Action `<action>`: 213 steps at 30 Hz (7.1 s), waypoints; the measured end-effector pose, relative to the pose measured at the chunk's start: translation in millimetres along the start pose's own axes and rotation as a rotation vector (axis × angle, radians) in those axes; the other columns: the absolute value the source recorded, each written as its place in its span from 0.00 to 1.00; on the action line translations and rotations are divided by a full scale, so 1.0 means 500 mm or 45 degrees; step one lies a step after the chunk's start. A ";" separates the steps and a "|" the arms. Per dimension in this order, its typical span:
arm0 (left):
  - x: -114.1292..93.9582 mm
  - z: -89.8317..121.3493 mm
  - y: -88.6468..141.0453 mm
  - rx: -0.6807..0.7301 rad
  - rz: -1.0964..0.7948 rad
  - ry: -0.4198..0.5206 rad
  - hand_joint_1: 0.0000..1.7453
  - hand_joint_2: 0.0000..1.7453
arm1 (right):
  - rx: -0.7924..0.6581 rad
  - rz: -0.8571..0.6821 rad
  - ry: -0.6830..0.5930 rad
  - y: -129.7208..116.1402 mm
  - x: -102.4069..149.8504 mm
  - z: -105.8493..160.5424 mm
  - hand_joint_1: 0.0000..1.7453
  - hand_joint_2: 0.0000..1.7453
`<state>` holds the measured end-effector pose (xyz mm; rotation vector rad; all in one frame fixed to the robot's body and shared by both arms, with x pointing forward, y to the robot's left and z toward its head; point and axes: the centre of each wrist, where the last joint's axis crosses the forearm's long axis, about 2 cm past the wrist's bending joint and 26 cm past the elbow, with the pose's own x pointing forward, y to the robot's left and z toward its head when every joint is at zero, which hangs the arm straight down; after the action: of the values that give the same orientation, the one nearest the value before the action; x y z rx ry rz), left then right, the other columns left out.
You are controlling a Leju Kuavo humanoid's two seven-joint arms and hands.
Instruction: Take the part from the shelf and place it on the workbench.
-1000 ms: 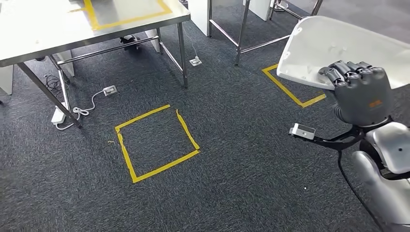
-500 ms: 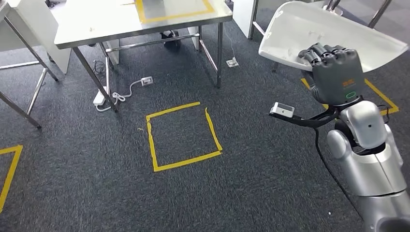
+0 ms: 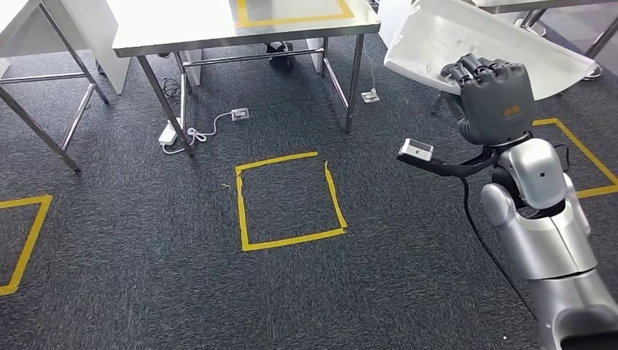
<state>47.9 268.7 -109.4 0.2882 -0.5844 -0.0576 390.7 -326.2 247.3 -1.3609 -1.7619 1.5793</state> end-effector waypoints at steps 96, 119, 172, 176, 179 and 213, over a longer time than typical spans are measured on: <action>0.026 -0.009 -0.010 -0.141 -0.147 -0.051 0.00 1.00 | 0.169 0.079 0.127 -0.016 -0.076 0.289 1.00 1.00; 0.018 -0.004 -0.013 -0.142 -0.141 -0.055 0.00 1.00 | 0.140 0.051 0.078 -0.028 -0.097 0.268 1.00 1.00; 0.014 -0.002 -0.014 -0.163 -0.145 -0.038 0.00 1.00 | 0.211 0.032 -0.093 0.049 -0.025 0.149 1.00 1.00; 0.013 -0.001 -0.016 -0.163 -0.142 -0.037 0.00 1.00 | 0.213 0.014 -0.100 0.056 -0.021 0.145 1.00 1.00; 0.015 -0.002 -0.016 -0.155 -0.132 -0.038 0.00 1.00 | 0.207 0.013 -0.101 0.059 -0.020 0.134 1.00 1.00; 0.010 0.003 -0.020 -0.151 -0.133 -0.023 0.00 1.00 | 0.164 -0.023 -0.111 0.053 0.008 0.080 1.00 1.00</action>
<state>51.6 258.0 -108.6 0.2029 -0.5814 -0.1949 367.0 -346.4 210.8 -1.2301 -1.6848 1.7343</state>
